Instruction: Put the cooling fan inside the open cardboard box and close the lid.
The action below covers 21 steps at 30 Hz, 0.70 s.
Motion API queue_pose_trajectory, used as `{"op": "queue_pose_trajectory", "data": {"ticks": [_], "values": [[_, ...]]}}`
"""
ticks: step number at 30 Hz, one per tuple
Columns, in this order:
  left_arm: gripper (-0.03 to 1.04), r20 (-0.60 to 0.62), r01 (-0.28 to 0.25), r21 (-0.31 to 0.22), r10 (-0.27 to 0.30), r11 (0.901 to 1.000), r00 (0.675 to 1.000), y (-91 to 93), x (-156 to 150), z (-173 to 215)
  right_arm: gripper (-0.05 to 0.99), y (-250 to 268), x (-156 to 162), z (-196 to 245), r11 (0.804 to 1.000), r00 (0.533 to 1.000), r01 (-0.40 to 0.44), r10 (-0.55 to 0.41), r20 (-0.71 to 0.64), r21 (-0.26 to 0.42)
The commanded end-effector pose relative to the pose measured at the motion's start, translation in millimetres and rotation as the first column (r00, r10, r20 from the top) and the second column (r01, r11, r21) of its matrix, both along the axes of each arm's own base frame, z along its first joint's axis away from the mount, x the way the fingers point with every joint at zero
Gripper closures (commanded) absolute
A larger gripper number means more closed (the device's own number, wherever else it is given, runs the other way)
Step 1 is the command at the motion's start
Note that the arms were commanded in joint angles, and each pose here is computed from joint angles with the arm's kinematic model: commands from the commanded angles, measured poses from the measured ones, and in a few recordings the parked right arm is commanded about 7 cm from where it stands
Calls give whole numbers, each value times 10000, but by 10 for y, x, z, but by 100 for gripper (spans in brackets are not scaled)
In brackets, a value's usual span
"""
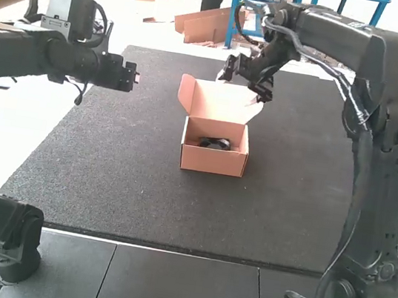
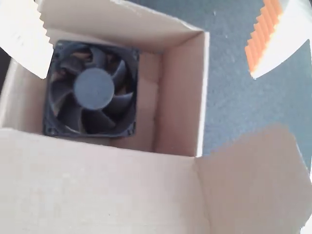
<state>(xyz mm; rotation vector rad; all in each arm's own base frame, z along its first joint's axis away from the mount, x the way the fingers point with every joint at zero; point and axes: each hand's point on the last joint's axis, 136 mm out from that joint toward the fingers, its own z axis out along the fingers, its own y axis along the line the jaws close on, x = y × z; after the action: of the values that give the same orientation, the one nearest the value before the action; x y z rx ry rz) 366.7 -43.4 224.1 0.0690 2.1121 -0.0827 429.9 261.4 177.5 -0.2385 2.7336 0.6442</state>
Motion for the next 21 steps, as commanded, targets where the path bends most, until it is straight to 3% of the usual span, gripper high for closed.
{"op": "queue_pose_trajectory", "data": {"ticks": [1,5,9,15,21], "values": [[4,544,71,44,-73,10000,9985,-40,154,223,3,-466,182,182,9928,9883,52,132,1517,-1198],[4,411,212,85,-215,9997,9989,-137,319,178,3,-799,425,319,9880,9546,696,-258,2967,-1380],[4,249,411,134,-415,9991,9988,-279,501,115,3,-931,485,211,9869,9501,931,-484,3081,-1321],[4,77,659,207,-661,9976,9978,-491,767,43,3,-834,644,236,9960,9241,678,-408,3798,-578],[4,-72,425,402,-423,9983,9991,-537,1046,-46,3,-748,795,225,9982,9057,563,-431,4217,-189]]}}
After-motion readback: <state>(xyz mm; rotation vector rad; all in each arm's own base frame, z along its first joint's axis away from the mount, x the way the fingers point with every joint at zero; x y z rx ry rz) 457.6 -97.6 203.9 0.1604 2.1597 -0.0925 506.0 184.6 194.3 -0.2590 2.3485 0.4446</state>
